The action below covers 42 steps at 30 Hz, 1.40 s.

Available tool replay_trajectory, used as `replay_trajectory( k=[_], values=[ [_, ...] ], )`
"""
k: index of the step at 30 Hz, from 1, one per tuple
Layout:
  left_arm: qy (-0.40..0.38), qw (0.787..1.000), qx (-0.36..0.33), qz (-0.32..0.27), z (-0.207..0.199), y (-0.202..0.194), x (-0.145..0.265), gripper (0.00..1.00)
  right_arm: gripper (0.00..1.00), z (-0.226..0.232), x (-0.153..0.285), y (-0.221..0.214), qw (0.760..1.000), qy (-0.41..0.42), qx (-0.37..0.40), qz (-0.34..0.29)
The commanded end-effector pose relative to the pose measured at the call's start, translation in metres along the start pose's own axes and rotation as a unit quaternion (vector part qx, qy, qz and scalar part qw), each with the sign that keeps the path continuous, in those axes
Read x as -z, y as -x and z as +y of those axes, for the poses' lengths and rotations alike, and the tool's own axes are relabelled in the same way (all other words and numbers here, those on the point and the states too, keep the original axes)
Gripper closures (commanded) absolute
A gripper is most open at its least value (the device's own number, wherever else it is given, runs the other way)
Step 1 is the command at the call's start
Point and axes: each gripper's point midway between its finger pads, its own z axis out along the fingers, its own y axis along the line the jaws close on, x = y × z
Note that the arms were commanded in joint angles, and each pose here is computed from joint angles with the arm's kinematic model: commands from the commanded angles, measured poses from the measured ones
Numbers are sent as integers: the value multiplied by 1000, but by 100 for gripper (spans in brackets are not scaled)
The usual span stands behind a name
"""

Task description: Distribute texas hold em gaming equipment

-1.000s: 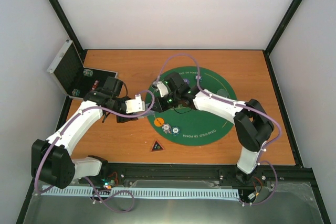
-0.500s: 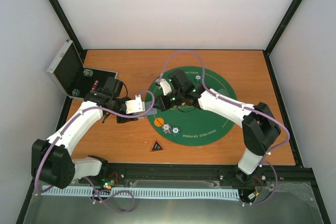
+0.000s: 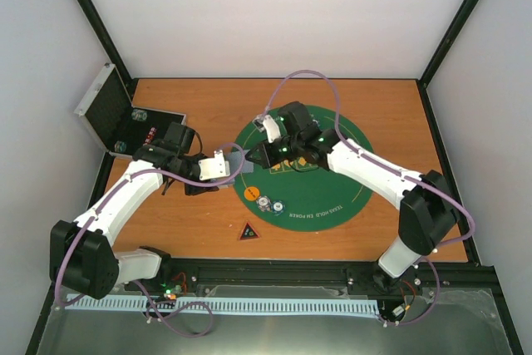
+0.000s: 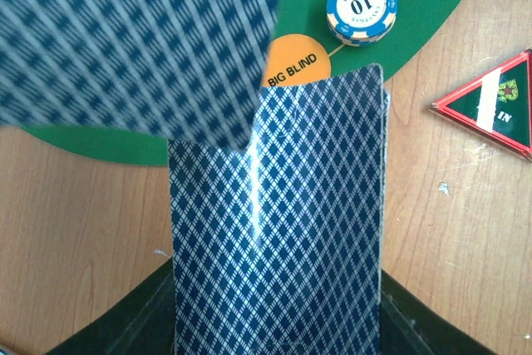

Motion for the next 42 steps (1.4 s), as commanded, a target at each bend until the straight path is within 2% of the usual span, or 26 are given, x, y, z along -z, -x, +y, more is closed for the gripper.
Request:
replay_trajectory(
  k=[1, 6, 12, 17, 20, 23, 27, 30, 32, 35, 38, 42],
  values=[
    [7, 1000, -5, -17, 1, 9, 5, 52, 97, 11, 20, 9, 1000, 14, 12, -23],
    [6, 1000, -2, -17, 1, 9, 5, 52, 97, 5, 44, 22, 998, -19, 25, -55],
    [6, 1000, 6, -16, 0, 8, 5, 52, 97, -16, 91, 30, 980, -147, 102, -87],
    [12, 999, 31, -14, 2, 6, 1, 52, 97, -68, 114, 21, 931, -302, 189, -72],
    [22, 998, 51, 2, 5, -3, -5, 52, 97, -89, 112, 27, 903, -353, 237, -64],
    [33, 996, 81, 25, 9, -13, -10, 52, 97, -97, 96, 40, 878, -375, 291, -65],
    [34, 992, 118, 43, 8, -22, -16, 52, 97, -106, 67, 57, 829, -418, 367, -58],
    [35, 991, 124, 45, 6, -25, -17, 52, 97, -128, 45, 57, 792, -446, 414, -38],
    [41, 990, 126, 45, 7, -26, -16, 52, 97, -140, 27, 49, 777, -444, 445, -26],
    [50, 990, 127, 43, 9, -24, -13, 52, 97, -147, 2, 37, 771, -420, 478, -24],
    [58, 989, 127, 40, 10, -24, -9, 52, 97, -150, -22, 22, 777, -394, 491, -16],
    [68, 988, 129, 43, 11, -26, -5, 52, 97, -160, -55, -20, 777, -371, 507, 49]
  ],
)
